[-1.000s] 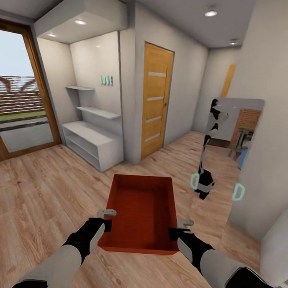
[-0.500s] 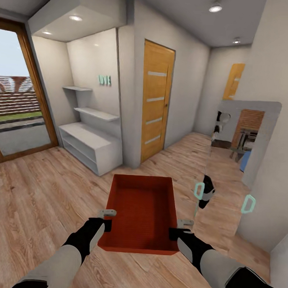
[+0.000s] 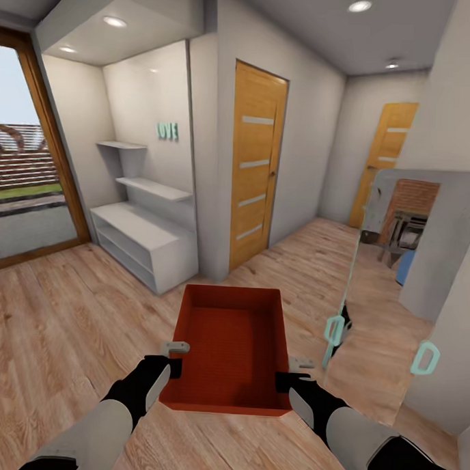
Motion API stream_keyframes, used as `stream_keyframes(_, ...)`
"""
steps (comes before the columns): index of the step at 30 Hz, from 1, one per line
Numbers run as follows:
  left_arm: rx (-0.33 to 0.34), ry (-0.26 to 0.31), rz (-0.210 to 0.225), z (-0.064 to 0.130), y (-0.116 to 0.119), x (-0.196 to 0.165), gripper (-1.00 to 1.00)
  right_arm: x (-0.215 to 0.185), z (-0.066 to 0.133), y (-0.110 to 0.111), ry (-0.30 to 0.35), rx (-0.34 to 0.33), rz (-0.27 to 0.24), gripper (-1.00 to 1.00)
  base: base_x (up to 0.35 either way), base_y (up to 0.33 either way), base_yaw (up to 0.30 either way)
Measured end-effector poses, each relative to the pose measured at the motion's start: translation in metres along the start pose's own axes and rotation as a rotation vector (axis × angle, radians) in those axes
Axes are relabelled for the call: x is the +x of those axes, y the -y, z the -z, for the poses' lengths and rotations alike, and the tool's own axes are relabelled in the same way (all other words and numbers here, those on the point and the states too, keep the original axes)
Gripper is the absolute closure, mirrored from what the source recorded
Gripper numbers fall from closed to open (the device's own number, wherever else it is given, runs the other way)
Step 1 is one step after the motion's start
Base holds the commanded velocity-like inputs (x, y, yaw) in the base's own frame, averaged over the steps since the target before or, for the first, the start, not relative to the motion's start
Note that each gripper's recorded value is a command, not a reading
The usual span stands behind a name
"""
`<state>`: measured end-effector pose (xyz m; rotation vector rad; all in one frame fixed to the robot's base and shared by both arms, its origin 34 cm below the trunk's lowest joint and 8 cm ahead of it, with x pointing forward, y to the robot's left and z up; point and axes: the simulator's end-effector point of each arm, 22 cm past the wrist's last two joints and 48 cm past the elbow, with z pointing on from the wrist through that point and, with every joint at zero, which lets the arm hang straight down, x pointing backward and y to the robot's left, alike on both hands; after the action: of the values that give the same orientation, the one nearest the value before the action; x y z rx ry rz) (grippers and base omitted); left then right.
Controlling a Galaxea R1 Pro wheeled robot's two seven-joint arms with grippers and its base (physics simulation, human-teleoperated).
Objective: Move the two storage containers from the living room to the garage. In the garage, place one container on the floor and stack the other container on top of it (either order is fine).
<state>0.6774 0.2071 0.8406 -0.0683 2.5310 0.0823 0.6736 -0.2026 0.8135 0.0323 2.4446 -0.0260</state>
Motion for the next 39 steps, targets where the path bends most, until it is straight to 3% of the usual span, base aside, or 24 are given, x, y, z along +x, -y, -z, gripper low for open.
stream_keyframes(39, 0.000, 0.000, 0.000, 0.0001, 0.0006, 0.0001, 1.00, -0.0001, -0.0001, 0.0006, 0.000, 0.000, 0.000, 1.00, 0.322, 0.000, 0.000)
